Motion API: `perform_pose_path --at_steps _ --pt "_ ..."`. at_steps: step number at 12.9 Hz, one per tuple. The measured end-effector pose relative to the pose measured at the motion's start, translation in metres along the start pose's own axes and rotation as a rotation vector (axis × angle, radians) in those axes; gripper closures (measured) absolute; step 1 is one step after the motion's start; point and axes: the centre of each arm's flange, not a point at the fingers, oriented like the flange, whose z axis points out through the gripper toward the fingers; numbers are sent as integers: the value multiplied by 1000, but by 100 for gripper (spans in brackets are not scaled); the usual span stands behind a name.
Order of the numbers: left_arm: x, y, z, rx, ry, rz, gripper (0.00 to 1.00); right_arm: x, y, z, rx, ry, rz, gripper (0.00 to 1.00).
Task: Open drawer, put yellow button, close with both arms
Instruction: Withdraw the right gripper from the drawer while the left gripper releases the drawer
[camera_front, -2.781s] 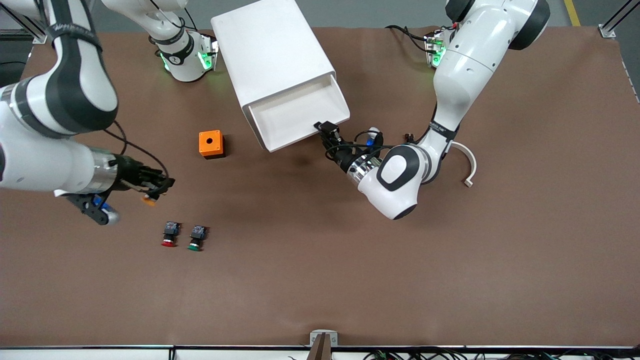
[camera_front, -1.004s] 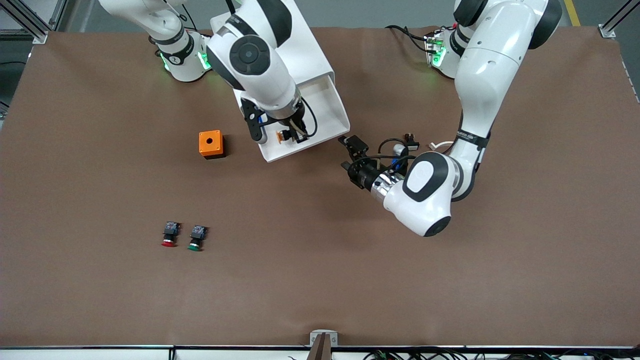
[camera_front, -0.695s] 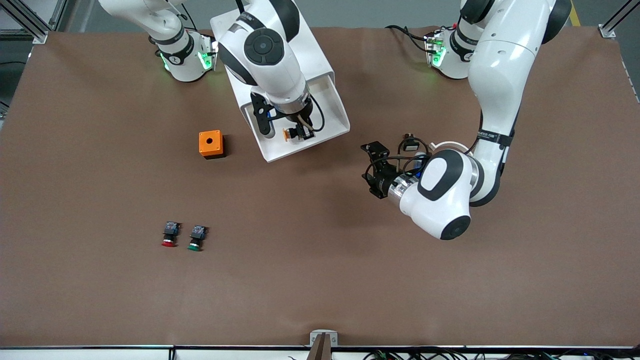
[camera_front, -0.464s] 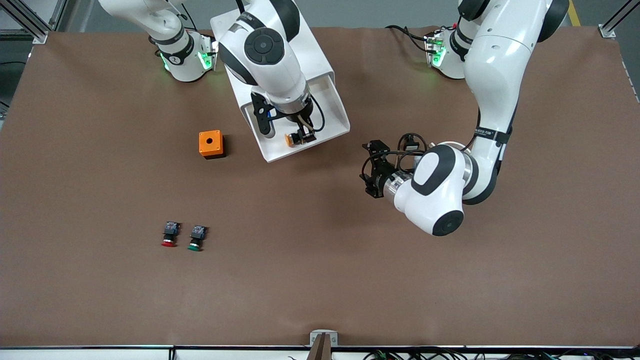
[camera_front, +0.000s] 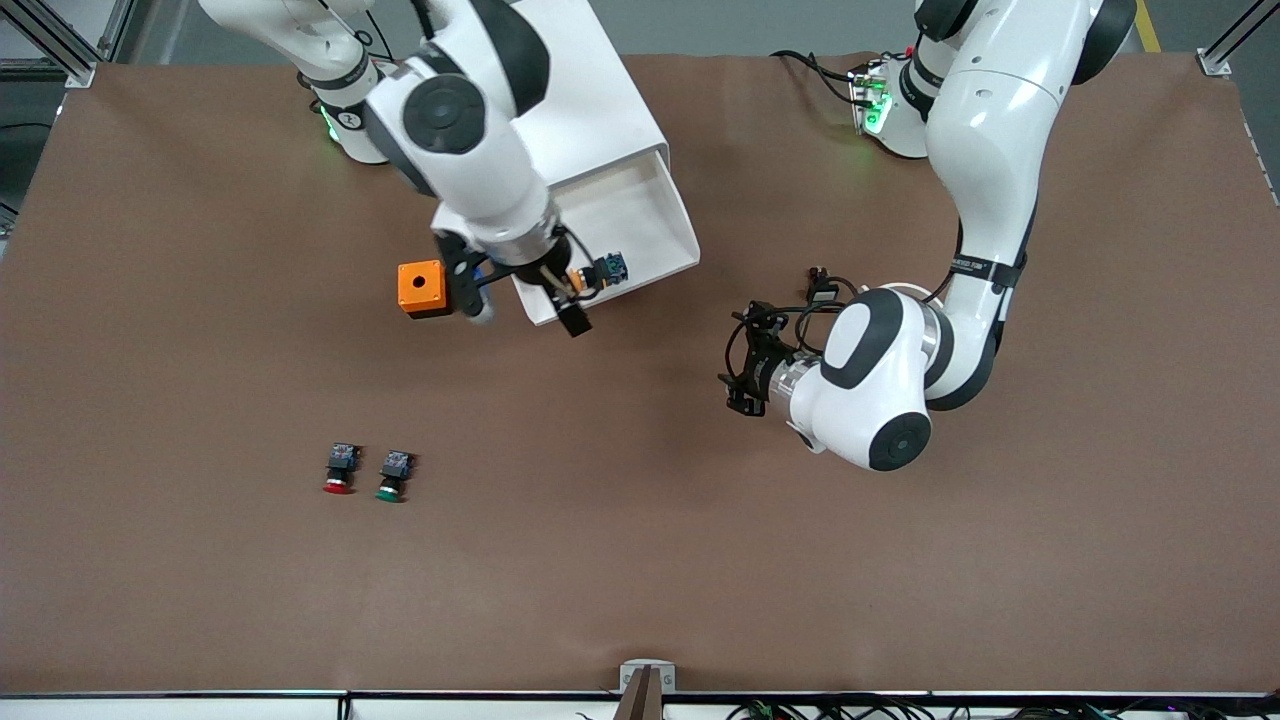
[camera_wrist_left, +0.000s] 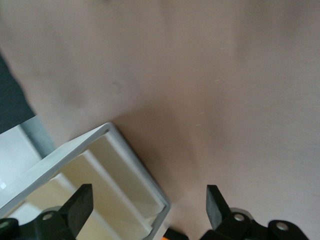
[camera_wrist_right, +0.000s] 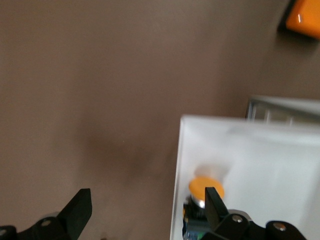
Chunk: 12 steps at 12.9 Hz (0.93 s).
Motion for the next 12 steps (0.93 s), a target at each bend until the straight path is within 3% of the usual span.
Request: perform_pose_path --at_steps 6,12 --pt "-14 -8 -32 -109 63 354 0 166 0 -61 -45 66 -404 0" --pt "-16 -5 -31 -140 95 423 0 315 68 -125 -89 68 -774 0"
